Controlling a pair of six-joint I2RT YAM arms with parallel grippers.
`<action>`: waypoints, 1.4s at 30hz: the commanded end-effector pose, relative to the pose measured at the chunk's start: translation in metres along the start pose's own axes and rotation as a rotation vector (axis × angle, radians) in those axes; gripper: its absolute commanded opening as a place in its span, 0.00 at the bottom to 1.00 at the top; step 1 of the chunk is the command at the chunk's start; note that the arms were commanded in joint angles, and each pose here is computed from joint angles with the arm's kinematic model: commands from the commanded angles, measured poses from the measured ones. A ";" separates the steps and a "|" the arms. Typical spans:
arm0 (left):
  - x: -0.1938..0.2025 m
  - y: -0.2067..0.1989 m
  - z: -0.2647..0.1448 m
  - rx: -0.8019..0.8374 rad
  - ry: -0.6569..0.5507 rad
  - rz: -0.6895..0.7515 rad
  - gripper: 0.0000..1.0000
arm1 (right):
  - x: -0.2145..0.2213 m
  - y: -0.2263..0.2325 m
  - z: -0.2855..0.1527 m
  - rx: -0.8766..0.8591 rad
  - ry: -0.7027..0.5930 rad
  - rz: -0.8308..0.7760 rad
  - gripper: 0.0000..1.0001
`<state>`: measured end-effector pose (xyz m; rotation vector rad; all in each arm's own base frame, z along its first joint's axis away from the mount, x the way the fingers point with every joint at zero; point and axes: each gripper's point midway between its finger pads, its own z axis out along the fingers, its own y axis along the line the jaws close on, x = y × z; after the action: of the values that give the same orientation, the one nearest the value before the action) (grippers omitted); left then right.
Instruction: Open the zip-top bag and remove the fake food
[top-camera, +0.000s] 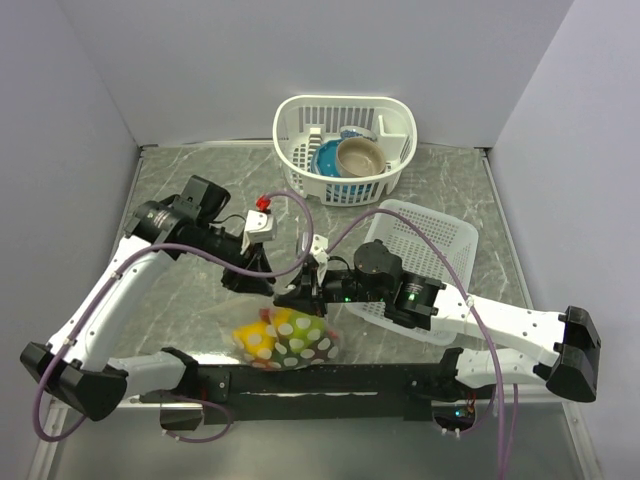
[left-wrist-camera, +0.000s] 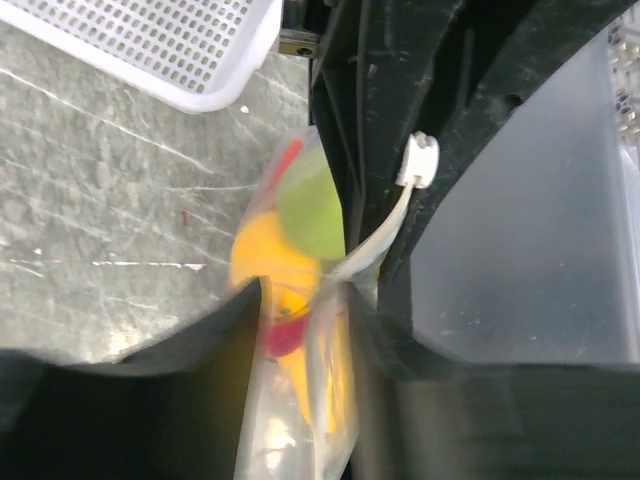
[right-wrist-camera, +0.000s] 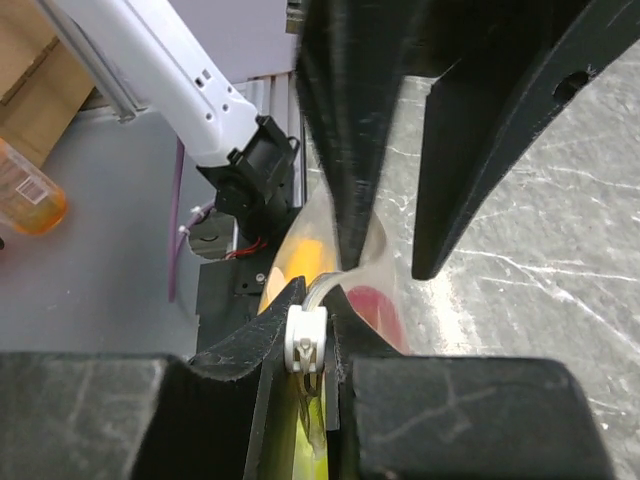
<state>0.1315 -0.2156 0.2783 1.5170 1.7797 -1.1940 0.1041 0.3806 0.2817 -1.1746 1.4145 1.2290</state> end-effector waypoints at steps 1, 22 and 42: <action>-0.003 -0.006 -0.005 -0.025 -0.015 0.057 0.50 | -0.049 0.013 -0.003 -0.045 -0.125 -0.069 0.00; -0.017 -0.018 -0.008 0.027 -0.059 0.085 0.01 | -0.030 0.002 -0.006 0.020 -0.133 -0.033 0.57; -0.007 -0.024 -0.009 0.016 -0.041 0.056 0.02 | -0.008 -0.016 -0.024 0.111 -0.202 0.000 0.11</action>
<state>0.1176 -0.2089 0.2872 1.5278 1.7522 -1.1861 0.1159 0.3606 0.2713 -1.0058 1.3780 1.2080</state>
